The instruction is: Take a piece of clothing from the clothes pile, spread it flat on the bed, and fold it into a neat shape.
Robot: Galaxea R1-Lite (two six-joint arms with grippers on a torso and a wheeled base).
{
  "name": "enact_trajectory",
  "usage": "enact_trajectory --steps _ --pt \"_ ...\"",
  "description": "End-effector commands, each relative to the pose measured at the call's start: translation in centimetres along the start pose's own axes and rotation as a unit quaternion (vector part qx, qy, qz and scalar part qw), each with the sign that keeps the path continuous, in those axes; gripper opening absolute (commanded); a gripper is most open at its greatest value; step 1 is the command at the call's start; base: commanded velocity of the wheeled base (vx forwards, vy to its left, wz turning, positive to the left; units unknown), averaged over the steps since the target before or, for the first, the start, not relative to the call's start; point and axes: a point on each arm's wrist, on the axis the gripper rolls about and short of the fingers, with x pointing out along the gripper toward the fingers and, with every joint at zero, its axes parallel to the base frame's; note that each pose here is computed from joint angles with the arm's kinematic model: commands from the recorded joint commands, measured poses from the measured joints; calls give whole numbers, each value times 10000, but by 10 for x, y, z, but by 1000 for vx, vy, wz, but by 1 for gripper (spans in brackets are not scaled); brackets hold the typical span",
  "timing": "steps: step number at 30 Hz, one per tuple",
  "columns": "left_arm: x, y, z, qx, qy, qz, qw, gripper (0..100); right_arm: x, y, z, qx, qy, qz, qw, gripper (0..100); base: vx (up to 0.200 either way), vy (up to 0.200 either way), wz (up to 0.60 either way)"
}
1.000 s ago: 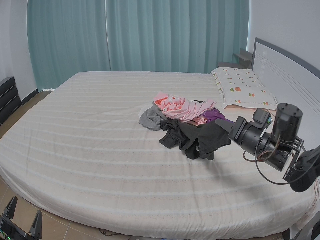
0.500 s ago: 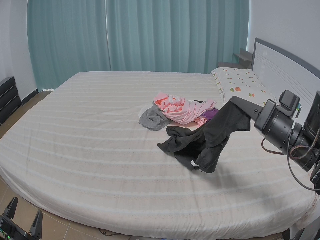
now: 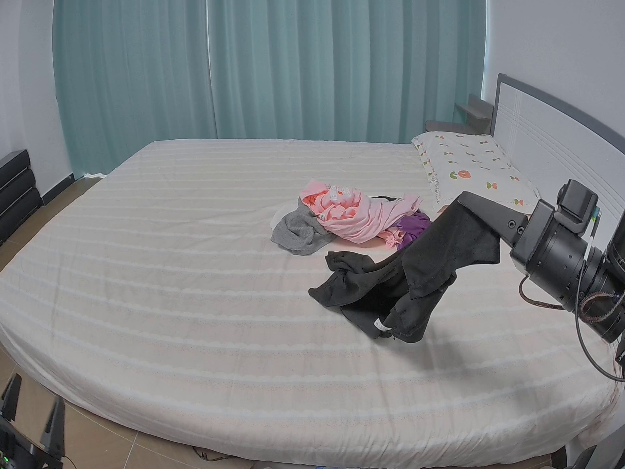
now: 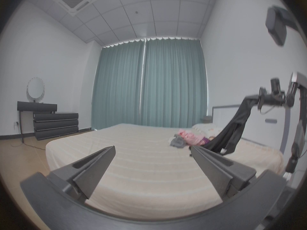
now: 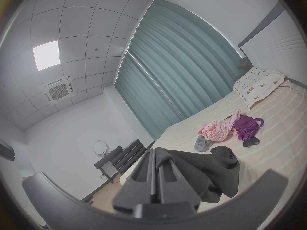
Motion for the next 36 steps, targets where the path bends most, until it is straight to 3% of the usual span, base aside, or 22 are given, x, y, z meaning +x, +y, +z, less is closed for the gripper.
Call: enact_trajectory --steps 1,3,5,6,7,11,14,19,28,31,36 --pt "17 -5 82 -642 -89 -248 9976 100 1 0 -1 7 14 -11 10000 0 0 0 0" --pt "25 -5 84 -644 153 -275 9974 100 1 0 -1 7 8 -6 10000 0 0 0 0" --pt "42 -6 71 -655 796 -509 9934 100 1 -2 -1 5 13 -38 10000 0 0 0 0" --pt "42 -6 71 -655 796 -509 9934 100 1 -2 -1 5 13 -38 10000 0 0 0 0" --pt "49 -8 64 -699 1164 -916 9865 100 0 -2 -2 4 25 -47 10000 0 0 0 0" --pt "66 -13 55 -791 1900 -1549 9663 100 1 -2 -3 -2 59 -53 10000 0 0 0 0" --pt "82 -15 51 -822 2353 -1641 9544 100 2 -3 -4 -4 98 -91 9999 0 0 0 0" --pt "116 -25 37 -799 3209 -1893 9246 100 2 -4 -5 -5 130 -124 9998 0 0 0 0" --pt "174 -56 1 -538 4068 -2274 8831 100 3 -4 -3 -15 105 -133 9999 0 0 0 0" --pt "197 -67 -16 -471 4149 -2237 8807 100 3 -4 -4 -14 120 -125 9998 0 0 0 0" --pt "229 -88 -46 -270 4099 -2174 8854 100 3 -3 -5 -10 159 -98 9998 0 0 0 0"
